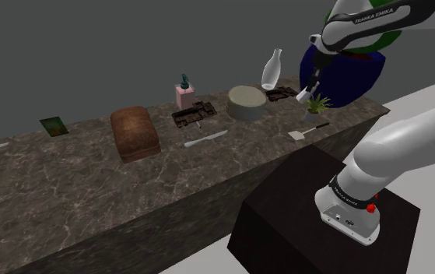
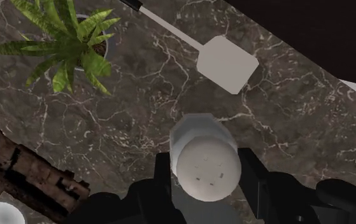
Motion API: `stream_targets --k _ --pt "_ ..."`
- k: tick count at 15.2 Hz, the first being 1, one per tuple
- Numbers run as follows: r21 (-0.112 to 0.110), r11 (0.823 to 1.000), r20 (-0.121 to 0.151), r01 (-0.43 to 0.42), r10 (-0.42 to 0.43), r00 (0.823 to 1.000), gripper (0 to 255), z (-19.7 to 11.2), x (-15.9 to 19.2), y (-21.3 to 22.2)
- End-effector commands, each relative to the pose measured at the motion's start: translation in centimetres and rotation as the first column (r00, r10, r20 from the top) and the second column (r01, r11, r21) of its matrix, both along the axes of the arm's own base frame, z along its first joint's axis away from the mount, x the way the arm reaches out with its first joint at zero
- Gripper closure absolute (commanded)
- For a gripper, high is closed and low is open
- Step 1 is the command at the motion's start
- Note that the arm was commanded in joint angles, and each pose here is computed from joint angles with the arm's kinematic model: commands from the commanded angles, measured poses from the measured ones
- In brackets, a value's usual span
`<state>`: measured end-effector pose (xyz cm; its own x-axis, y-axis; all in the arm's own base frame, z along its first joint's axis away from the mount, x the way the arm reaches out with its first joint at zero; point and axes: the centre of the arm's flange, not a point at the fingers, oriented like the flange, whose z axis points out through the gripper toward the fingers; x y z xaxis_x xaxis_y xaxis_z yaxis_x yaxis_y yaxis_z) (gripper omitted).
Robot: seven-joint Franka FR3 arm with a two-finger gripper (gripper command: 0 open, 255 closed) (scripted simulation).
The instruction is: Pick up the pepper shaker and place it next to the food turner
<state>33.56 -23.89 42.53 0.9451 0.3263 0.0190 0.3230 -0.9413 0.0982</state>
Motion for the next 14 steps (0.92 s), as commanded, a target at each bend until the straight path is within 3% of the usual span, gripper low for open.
stream_targets --k 1,14 --pt "-0.001 1.000 0.000 -0.002 0.002 1.000 255 0.1 -0.4 -2.7" --pt "-0.001 1.000 0.000 -0.002 0.002 1.000 255 0.1 -3.1 -19.6"
